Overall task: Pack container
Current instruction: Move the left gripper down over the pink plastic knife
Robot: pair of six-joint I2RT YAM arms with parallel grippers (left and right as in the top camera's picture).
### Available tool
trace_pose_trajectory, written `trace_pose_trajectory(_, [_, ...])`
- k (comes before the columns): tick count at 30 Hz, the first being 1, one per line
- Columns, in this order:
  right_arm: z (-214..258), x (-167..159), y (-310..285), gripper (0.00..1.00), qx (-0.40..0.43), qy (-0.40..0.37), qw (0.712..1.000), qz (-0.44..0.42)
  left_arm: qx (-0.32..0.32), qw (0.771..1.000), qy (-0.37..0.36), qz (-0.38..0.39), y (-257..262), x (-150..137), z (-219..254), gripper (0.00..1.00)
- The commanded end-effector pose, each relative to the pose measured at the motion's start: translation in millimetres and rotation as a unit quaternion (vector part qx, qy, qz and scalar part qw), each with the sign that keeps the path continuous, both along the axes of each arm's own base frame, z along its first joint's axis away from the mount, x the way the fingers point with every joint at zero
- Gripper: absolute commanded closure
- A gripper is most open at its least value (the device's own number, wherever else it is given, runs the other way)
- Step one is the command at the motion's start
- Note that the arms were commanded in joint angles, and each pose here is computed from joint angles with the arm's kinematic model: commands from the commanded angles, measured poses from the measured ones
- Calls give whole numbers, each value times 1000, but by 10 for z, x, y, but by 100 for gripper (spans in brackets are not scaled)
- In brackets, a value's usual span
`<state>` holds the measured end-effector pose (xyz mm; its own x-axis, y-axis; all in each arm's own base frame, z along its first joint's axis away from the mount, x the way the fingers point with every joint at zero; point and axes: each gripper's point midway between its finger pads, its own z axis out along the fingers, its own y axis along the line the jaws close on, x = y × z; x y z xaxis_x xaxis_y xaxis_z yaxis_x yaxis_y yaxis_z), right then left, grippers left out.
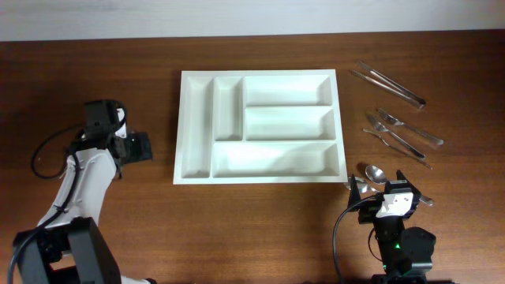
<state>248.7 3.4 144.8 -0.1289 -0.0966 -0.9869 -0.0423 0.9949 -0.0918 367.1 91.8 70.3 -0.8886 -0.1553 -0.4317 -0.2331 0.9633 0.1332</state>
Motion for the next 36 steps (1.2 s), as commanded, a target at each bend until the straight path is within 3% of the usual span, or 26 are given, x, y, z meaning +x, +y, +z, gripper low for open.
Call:
trace_pose_trajectory(1, [-41, -2, 8, 1, 5, 6, 1000, 0, -19, 1000, 19, -11, 26, 5, -259, 1])
trace_pose_trajectory(8, [-41, -2, 8, 1, 5, 6, 1000, 0, -40, 997, 60, -3, 138, -75, -630, 0])
trace_pose_trajectory(16, [-41, -2, 8, 1, 5, 6, 1000, 0, -35, 998, 47, -10, 190, 12, -686, 0])
trace_pose_trajectory(29, [-41, -2, 8, 1, 5, 6, 1000, 0, -48, 996, 73, -24, 142, -25, -941, 11])
trace_pose_trajectory(36, [-41, -2, 8, 1, 5, 6, 1000, 0, -46, 996, 75, -31, 141, -28, -945, 64])
